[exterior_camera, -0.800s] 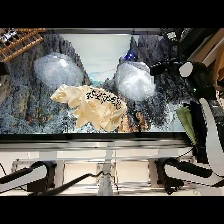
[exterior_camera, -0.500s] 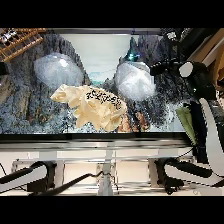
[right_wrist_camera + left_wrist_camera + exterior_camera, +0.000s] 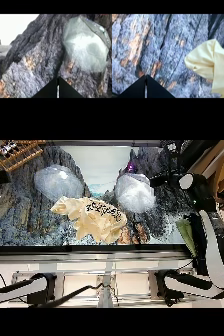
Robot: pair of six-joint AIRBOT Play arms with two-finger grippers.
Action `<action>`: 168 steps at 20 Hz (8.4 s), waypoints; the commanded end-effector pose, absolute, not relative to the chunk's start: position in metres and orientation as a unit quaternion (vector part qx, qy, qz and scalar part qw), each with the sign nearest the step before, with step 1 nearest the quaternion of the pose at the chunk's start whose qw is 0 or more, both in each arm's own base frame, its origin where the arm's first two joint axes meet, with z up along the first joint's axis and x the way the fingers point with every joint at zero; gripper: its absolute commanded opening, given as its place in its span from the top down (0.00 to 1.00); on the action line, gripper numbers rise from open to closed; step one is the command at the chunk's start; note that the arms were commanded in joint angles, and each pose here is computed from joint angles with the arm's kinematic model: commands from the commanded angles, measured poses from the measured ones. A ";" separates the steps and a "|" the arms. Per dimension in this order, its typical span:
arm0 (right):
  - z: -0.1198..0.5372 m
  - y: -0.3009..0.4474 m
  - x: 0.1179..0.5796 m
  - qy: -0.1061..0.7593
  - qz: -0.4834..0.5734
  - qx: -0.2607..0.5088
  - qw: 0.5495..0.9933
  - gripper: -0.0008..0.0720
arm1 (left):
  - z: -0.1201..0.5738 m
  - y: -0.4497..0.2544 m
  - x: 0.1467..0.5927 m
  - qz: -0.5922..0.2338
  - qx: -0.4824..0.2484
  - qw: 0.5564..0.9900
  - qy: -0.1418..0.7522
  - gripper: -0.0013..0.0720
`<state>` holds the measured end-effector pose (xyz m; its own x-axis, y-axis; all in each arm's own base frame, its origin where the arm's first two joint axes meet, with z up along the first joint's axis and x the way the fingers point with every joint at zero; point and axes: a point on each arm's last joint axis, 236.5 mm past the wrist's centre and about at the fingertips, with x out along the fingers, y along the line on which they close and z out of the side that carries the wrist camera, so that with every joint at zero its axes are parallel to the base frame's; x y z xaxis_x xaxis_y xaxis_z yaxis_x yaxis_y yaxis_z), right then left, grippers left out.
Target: Fold the clothes and pants, and hang the long-sleeved shirts on hangers.
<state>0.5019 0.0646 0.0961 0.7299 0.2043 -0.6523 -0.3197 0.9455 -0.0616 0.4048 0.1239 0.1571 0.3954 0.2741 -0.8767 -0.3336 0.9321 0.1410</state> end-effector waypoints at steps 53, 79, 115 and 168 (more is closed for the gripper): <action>-0.004 0.189 0.284 0.630 0.315 0.337 0.625 0.21 | 0.128 -0.106 0.390 -0.318 -0.281 0.789 0.445 0.97; 0.602 0.041 0.124 -0.181 0.147 -0.041 0.971 0.97 | 0.670 -0.032 0.091 -0.528 -0.258 0.720 -0.369 0.98; -0.036 0.052 0.410 0.654 0.202 0.272 0.677 0.29 | -0.039 0.077 0.342 -0.030 -0.264 0.679 0.685 0.30; 0.215 0.087 0.483 0.352 0.254 0.030 0.900 0.97 | 0.230 -0.027 0.451 -0.285 -0.256 0.884 0.267 0.97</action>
